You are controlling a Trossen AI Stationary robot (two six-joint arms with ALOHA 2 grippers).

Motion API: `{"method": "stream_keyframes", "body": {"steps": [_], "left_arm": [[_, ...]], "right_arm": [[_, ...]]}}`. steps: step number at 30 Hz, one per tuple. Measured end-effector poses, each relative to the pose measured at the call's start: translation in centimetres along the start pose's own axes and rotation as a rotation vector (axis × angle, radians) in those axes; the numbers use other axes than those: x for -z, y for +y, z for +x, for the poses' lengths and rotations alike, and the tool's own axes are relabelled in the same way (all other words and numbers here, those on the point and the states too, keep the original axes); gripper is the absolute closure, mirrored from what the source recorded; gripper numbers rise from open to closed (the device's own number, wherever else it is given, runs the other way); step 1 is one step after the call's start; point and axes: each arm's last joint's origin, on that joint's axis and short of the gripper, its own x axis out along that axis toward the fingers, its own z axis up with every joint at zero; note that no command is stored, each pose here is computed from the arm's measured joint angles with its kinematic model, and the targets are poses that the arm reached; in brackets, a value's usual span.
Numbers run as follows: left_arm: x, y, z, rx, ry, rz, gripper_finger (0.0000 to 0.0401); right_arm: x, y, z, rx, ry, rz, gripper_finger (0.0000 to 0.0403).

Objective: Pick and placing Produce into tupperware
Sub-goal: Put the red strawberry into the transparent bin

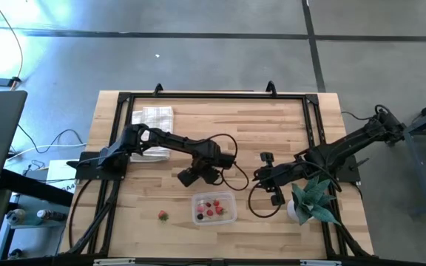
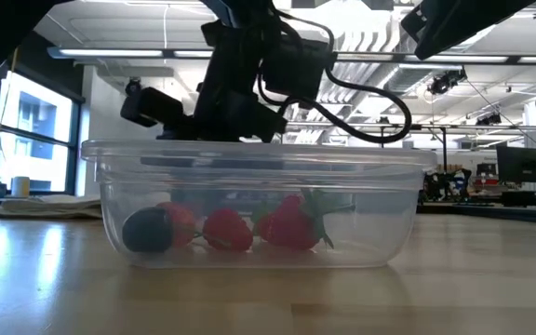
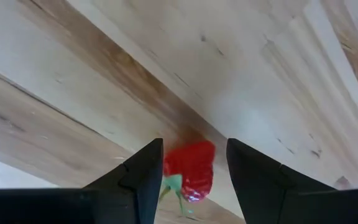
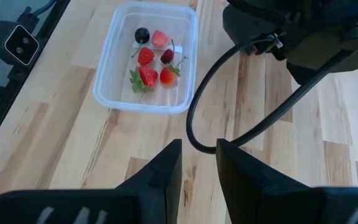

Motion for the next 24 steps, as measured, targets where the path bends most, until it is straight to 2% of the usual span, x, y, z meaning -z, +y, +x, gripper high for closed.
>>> {"method": "stream_keyframes", "body": {"steps": [10, 17, 24], "left_arm": [[0.7, -0.4, 0.2, 0.027, 0.082, 0.032, 0.0235], [0.7, -0.4, 0.4, 0.036, 0.089, 0.1, 0.0235], [1.4, -0.5, 1.9, 0.067, 0.117, 0.065, 0.0235]], "right_arm": [[0.0, 0.0, 0.0, 0.0, 0.0, 0.0, 0.0313], [0.0, 0.0, 0.0, 0.0, 0.0, 0.0, 0.0313], [0.0, 0.0, 0.0, 0.0, 0.0, 0.0, 0.0313]]}}
